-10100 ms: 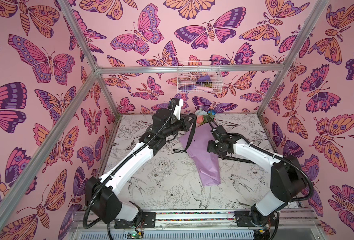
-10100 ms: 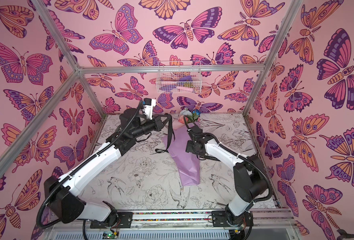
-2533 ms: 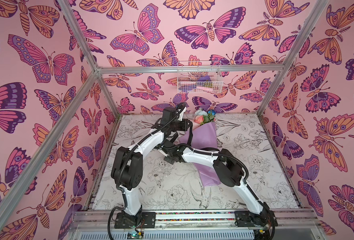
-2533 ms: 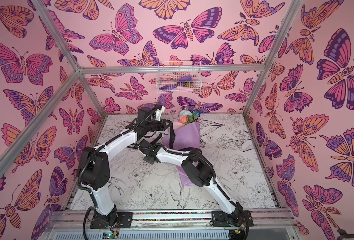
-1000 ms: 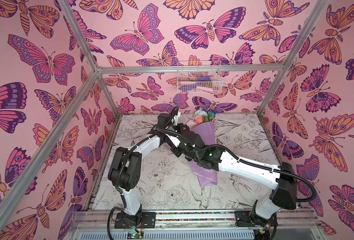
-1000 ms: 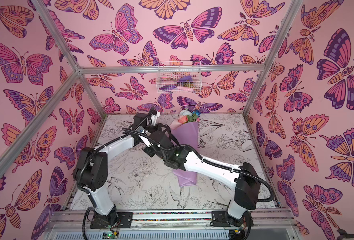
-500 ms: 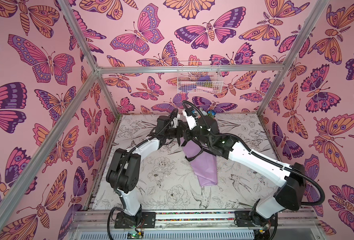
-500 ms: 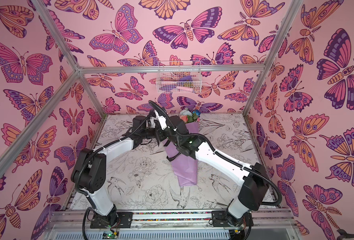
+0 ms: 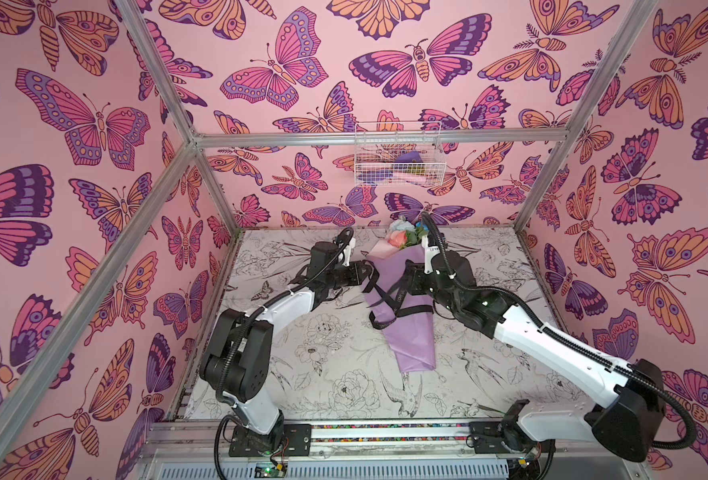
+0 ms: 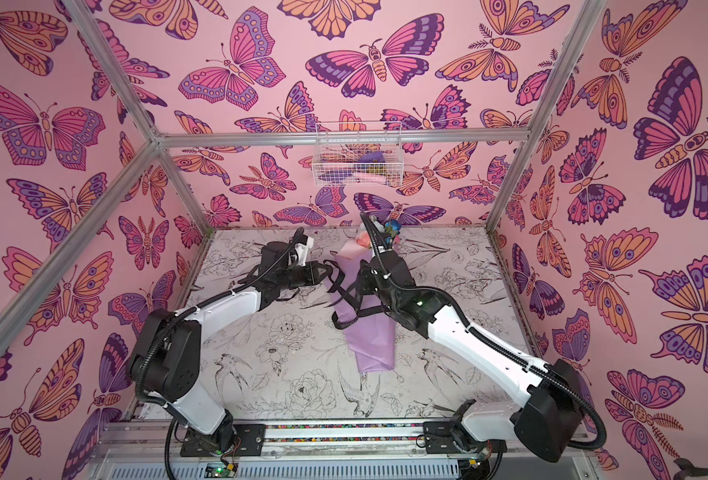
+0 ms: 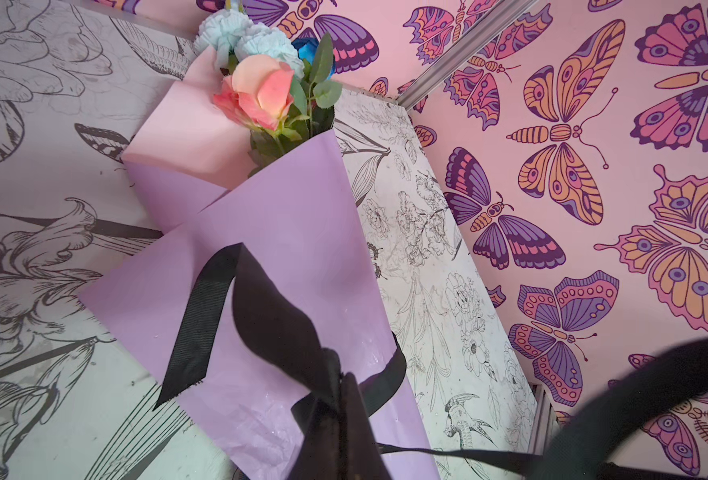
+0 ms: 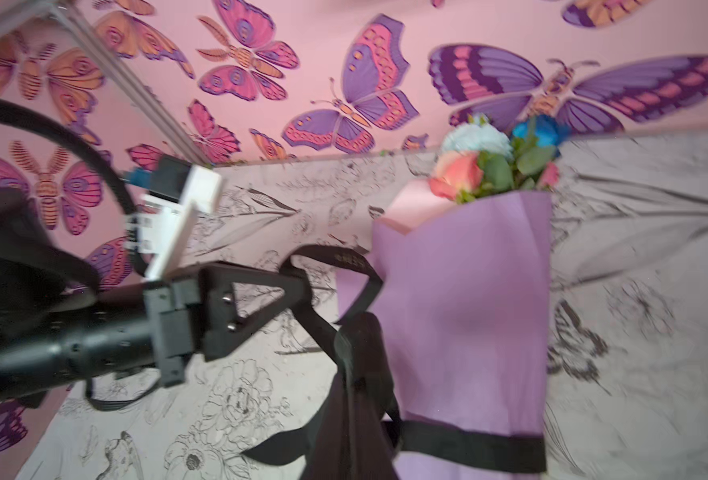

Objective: Tie the bouquet of fake flowers

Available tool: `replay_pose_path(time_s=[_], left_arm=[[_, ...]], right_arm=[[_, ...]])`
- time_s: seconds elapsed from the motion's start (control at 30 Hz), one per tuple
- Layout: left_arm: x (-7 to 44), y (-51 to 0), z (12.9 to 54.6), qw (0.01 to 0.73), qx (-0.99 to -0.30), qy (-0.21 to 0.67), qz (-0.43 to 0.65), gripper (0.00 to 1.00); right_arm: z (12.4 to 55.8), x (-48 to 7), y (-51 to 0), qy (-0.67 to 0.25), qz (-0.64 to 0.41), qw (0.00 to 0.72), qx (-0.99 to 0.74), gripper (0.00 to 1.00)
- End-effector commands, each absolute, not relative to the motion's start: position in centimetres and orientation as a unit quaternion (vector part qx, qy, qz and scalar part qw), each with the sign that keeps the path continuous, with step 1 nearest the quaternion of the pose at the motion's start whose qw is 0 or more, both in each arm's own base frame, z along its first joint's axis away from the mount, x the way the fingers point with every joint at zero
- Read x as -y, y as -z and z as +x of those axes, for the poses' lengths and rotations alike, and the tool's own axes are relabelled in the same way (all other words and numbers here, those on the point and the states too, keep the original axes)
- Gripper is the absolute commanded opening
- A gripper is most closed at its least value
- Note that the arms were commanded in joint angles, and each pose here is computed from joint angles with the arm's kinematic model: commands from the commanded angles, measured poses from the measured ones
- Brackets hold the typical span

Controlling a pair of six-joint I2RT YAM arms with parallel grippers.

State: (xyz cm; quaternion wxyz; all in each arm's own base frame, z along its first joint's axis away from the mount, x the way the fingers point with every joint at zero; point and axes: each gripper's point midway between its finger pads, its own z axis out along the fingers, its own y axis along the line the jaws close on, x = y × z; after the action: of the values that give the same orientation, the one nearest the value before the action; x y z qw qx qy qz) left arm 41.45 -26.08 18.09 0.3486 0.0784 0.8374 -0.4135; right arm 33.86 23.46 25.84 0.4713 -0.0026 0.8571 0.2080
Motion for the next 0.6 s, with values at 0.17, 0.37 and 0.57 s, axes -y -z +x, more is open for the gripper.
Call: replay_pose_path(time_s=[0.17,0.37,0.57], left_arm=[[25.2,-20.8,41.4,0.389,-0.830,0.390,0.086,0.00],[25.2,-22.4,41.4,0.401,-0.822,0.394,0.086,0.00],[25.3,-24.2,41.6,0.416,-0.812,0.399,0.088,0.00]], right_arm=[[31.1,-16.4,-23.1,-0.160,0.114,0.422,-0.885,0.00],[30.0,-14.1,-26.0,-0.137,0.116,0.454,-0.873,0.00],[29.3,-16.1,-24.4,-0.189,0.108,0.412,-0.885,0.00]])
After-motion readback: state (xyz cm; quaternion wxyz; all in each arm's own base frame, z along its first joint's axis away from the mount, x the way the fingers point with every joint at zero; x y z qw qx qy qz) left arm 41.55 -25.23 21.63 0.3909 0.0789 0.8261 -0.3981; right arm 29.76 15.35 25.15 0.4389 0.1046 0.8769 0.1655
